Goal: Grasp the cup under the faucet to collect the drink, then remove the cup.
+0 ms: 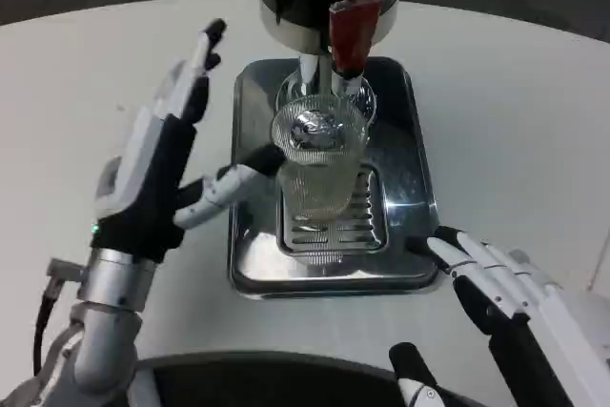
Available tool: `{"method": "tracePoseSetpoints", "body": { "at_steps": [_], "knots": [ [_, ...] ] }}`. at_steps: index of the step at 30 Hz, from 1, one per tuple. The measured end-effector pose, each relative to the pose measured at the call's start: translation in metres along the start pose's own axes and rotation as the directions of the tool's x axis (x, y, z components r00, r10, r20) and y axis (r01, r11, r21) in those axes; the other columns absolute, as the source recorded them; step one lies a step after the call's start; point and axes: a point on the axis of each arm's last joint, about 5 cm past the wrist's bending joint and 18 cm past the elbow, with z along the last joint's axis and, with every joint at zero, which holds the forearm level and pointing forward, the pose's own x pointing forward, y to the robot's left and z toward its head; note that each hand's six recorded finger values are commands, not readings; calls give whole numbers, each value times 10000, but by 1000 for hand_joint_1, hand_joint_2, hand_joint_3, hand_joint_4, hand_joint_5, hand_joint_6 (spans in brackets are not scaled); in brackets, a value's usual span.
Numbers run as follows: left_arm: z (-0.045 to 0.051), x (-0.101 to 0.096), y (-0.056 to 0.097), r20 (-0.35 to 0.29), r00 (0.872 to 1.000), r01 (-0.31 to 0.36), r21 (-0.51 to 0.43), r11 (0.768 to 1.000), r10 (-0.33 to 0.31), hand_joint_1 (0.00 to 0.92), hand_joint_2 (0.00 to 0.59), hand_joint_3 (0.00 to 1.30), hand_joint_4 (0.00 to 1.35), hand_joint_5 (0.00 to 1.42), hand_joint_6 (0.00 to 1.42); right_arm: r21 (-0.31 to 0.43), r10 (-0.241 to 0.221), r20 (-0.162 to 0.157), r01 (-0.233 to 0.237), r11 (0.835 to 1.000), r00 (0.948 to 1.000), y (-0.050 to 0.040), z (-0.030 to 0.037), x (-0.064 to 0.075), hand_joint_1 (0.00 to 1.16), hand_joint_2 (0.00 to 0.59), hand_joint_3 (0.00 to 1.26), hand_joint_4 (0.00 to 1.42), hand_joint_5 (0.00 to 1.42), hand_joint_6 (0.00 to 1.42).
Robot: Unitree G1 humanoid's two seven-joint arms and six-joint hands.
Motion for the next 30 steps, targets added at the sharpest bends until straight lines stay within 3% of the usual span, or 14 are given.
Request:
{"method": "tracePoseSetpoints", "body": {
  "at_steps": [7,10,12,14,18,23,27,29,30],
  "knots": [
    [172,120,343,649,9979,109,-1830,9831,10,0,170,0,0,0,0,-21,-98,149,98,9999,9998,-7,-1,28,382,449,165,86,110,97],
    [294,191,484,1028,9945,473,-2801,9588,-190,0,171,0,0,0,0,11,-134,68,134,9999,9999,-7,-7,37,382,449,165,86,110,97],
    [399,272,627,1554,9863,1067,-3434,9331,-556,0,156,0,0,0,0,21,-171,55,171,9999,9998,-7,-12,49,384,449,165,86,110,97],
    [484,346,752,2132,9704,1863,-3633,9129,-1132,0,148,0,0,0,0,-5,-181,90,181,9998,9998,-7,-14,56,388,449,165,86,110,97],
    [614,491,939,2935,9295,3354,-4209,8428,-2233,0,132,0,0,0,0,-122,-213,129,215,9997,9997,-2,-17,80,402,449,165,87,111,109],
    [795,683,1124,3835,8931,4127,-4905,7675,-2351,0,109,0,0,0,0,-90,-283,68,283,9996,9996,4,-16,91,438,453,156,87,111,112],
    [836,801,1175,4083,8709,4724,-5421,6949,-2735,0,103,0,0,0,0,-94,-336,-26,336,9994,9994,5,-21,85,443,454,156,90,111,112],
    [850,889,1192,4321,8448,5260,-5624,6380,-3156,0,101,0,0,0,0,-103,-309,-68,308,9995,9995,5,-25,81,445,454,156,92,111,112],
    [852,900,1193,4348,8412,5325,-5636,6315,-3214,0,100,0,0,0,0,-105,-304,-72,303,9995,9995,5,-25,80,446,454,156,93,111,112]
  ]
}}
